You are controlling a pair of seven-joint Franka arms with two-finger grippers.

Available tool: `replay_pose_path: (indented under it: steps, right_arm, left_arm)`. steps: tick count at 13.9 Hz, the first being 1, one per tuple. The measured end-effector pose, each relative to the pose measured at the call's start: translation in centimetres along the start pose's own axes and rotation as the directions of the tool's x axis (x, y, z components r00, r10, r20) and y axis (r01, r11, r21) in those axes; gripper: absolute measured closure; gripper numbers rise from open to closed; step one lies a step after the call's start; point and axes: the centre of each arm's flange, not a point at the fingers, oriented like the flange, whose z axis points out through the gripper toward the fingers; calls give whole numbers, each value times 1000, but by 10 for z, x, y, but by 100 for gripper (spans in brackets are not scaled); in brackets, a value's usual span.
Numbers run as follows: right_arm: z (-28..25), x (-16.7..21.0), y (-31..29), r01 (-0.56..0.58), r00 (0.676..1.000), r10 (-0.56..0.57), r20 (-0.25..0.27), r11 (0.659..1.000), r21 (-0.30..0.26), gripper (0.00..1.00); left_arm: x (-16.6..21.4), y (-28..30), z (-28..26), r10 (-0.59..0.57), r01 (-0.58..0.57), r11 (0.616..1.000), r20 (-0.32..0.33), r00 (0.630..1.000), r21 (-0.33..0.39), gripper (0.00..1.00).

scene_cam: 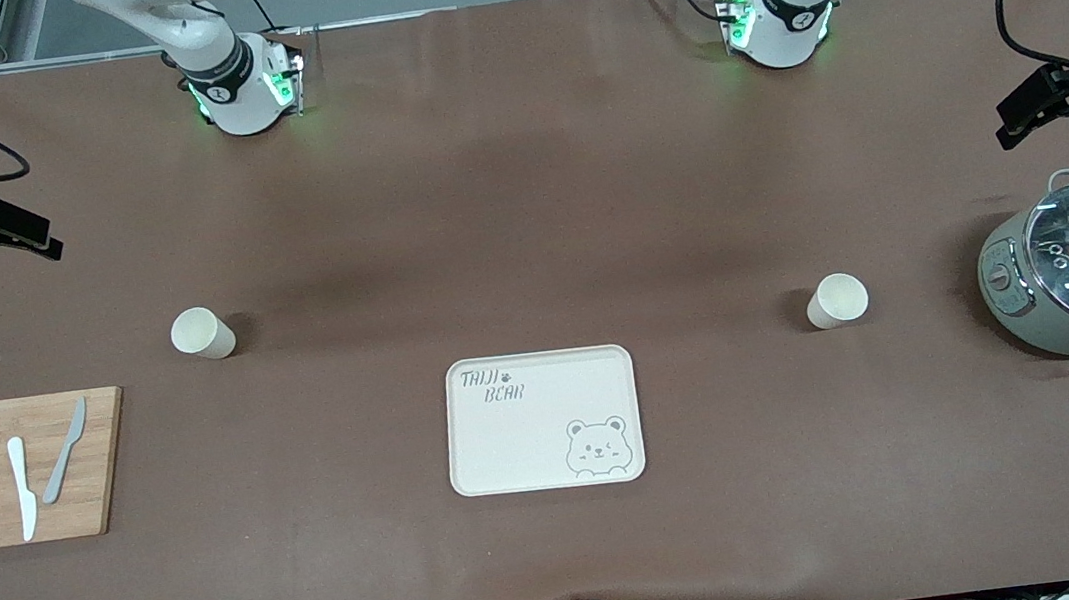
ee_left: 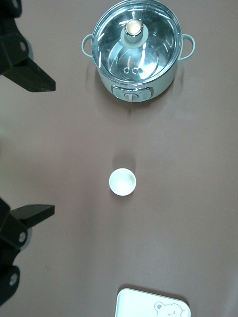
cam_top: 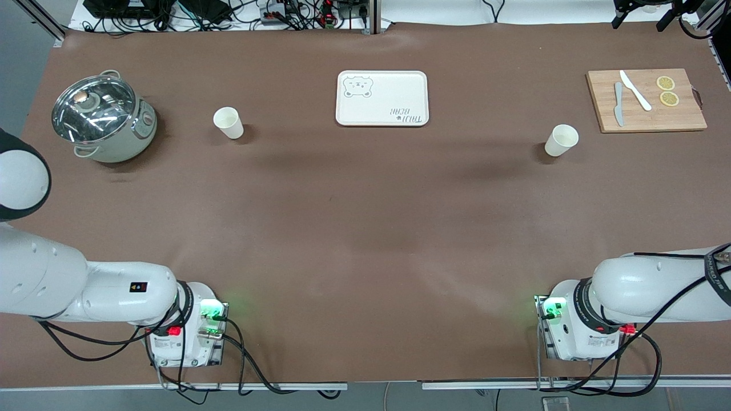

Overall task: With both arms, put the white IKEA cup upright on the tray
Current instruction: 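Move both grippers out from rest toward the two white cups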

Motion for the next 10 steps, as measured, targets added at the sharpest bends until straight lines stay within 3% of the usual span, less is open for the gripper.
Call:
replay_pose_path:
  steps: [5, 10]
  right_arm:
    - [-10, -2, 0, 0, 1000, 0, -26, 1000, 1, 0]
    - [-4, 9, 5, -10, 1000, 10, -24, 1000, 3, 0]
  left_arm:
    - [1, 1, 3, 2, -2, 1000, 6, 1000, 1, 0]
    - [20, 2, 44, -2, 2, 1000, 65, 998, 6, 0]
